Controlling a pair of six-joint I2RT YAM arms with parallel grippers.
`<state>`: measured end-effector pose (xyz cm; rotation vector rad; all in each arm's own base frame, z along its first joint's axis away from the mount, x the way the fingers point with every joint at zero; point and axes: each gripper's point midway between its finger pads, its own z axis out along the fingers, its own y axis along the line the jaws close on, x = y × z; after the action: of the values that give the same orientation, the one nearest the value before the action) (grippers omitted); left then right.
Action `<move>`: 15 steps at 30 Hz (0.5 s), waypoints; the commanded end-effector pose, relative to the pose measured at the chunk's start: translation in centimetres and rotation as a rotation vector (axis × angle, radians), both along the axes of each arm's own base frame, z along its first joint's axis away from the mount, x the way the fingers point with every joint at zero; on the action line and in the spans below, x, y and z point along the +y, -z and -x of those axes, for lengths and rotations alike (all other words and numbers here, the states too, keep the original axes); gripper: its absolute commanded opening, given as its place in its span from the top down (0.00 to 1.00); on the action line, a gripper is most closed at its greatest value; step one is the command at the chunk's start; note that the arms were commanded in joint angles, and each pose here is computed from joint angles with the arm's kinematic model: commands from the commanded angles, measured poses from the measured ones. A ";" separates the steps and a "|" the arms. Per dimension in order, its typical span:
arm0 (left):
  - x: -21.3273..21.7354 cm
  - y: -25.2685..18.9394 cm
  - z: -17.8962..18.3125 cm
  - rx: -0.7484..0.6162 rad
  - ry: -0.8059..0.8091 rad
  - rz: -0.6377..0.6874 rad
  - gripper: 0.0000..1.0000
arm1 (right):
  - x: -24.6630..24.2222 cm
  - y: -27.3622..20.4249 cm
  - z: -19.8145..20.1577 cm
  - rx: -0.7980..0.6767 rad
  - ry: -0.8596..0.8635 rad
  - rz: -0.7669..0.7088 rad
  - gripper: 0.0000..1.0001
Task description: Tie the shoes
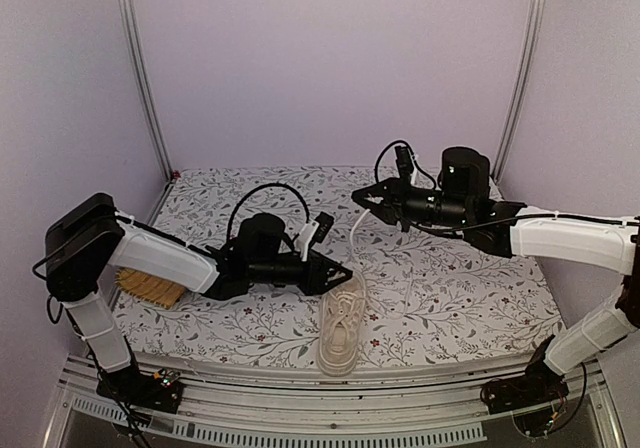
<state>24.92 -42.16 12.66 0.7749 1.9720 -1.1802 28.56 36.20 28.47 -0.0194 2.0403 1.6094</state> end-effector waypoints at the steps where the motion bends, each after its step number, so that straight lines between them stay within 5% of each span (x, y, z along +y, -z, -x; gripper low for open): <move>1: -0.6 -2.1 -0.4 -0.038 -0.004 0.069 0.70 | -0.2 -2.2 -0.1 -0.061 0.012 -0.010 0.98; 5: -0.8 -2.9 0.0 -0.024 0.012 0.103 0.99 | 0.0 -1.8 -0.5 -0.067 0.022 0.015 0.98; 15: 0.7 -3.2 0.8 0.011 -0.012 0.139 1.00 | 1.1 2.3 -4.8 -0.099 0.114 0.249 0.98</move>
<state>24.49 -41.91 14.04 0.7165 1.9276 -1.2570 31.14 36.84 29.05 -0.0522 2.0345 1.4523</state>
